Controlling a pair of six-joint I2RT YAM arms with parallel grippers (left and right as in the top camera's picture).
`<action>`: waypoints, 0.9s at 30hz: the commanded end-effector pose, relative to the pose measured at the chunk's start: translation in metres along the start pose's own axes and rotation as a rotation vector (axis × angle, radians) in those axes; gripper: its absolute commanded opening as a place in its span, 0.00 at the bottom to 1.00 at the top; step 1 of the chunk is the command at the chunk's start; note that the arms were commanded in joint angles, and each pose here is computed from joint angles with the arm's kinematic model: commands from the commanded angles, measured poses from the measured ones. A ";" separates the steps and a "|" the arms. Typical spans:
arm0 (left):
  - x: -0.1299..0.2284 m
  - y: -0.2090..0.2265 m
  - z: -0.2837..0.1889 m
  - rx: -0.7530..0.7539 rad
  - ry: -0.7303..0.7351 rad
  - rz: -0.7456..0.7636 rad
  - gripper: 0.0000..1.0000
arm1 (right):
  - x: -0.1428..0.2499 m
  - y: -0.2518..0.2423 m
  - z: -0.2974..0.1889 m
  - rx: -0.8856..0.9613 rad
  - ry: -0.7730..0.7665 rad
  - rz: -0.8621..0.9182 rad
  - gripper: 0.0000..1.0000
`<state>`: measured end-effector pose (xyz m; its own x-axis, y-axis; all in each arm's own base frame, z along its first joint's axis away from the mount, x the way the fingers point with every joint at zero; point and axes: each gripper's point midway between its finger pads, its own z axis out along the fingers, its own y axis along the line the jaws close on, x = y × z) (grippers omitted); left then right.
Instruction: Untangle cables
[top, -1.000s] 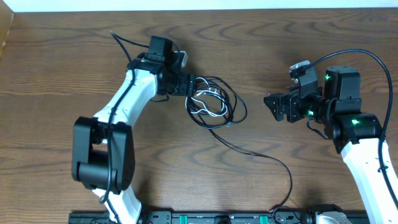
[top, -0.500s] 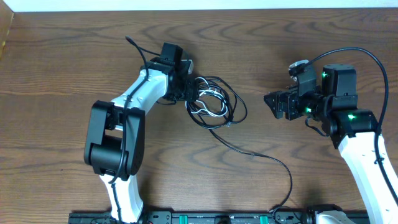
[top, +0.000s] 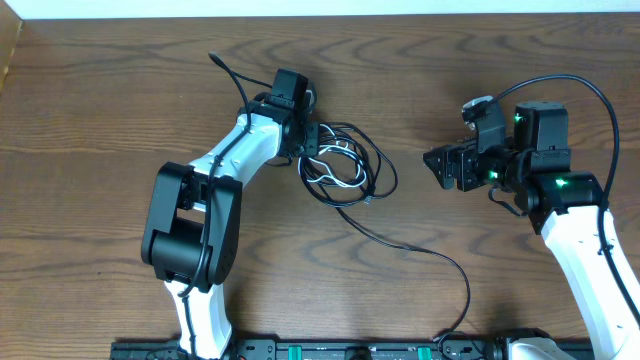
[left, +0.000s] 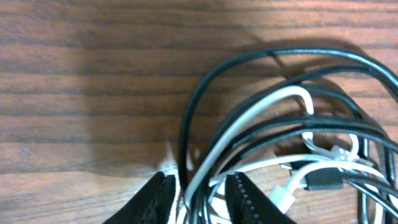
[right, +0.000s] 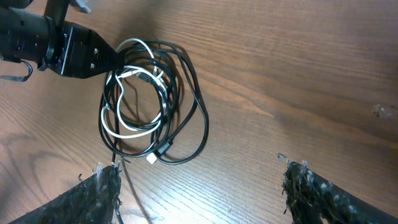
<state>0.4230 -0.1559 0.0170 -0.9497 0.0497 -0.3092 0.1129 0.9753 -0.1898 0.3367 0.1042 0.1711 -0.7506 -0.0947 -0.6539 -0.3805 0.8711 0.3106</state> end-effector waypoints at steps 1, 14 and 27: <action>0.004 0.012 0.009 -0.055 0.005 -0.022 0.31 | -0.007 0.002 -0.001 0.001 -0.014 0.009 0.81; 0.005 0.019 0.024 -0.090 0.002 -0.018 0.08 | -0.008 0.002 -0.001 -0.003 -0.017 0.008 0.81; -0.050 -0.049 -0.184 0.181 -0.360 0.069 0.07 | -0.054 0.060 0.010 -0.144 -0.183 0.017 0.65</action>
<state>0.4214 -0.1540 0.1492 -0.8434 0.0116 -0.5372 0.1579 0.9610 -0.2271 0.3577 0.1561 0.2117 -0.6329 -0.0316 -0.7736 -0.4697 0.8100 0.3512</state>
